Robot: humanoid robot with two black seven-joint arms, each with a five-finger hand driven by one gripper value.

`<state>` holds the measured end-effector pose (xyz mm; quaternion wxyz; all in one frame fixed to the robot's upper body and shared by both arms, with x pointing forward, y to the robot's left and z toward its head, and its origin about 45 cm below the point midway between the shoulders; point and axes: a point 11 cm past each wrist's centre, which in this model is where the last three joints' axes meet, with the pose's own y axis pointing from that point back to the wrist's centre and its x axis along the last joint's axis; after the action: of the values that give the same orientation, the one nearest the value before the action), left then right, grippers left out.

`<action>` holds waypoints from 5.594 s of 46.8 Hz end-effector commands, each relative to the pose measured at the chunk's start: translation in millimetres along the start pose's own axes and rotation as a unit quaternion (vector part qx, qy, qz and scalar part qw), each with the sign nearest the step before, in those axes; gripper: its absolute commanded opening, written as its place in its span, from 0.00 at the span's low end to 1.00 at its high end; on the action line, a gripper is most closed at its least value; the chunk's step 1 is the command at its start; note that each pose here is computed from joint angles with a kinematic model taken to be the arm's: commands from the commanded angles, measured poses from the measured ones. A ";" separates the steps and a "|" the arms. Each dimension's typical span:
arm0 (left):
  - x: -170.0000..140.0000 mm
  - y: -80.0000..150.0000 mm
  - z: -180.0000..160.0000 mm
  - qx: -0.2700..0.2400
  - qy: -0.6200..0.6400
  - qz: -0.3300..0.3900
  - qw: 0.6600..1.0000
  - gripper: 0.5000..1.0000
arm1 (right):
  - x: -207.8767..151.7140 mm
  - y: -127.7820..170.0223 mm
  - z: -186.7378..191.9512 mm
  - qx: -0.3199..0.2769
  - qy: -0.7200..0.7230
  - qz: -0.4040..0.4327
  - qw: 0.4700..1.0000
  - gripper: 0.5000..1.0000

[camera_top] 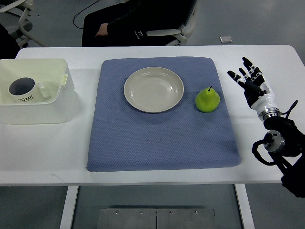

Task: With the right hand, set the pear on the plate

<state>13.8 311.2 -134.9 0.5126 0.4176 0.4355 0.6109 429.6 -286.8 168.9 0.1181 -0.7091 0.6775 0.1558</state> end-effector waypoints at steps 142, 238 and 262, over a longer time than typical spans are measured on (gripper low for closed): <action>-0.4 -0.5 2.6 -0.002 0.000 0.000 1.000 1.00 | -28.2 17.3 38.0 0.006 0.016 -0.042 0.999 1.00; -0.4 -0.5 2.6 -0.002 0.000 0.000 1.000 1.00 | -54.8 30.6 66.7 0.001 0.086 -0.073 0.994 1.00; -0.2 -0.4 1.7 -0.001 0.000 0.000 1.000 1.00 | -42.7 35.0 86.8 -0.024 0.105 -0.055 0.993 1.00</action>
<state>16.2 311.2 -134.7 0.5134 0.4163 0.4345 0.6118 388.4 -216.8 108.2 0.0394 -0.7611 0.6414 0.0882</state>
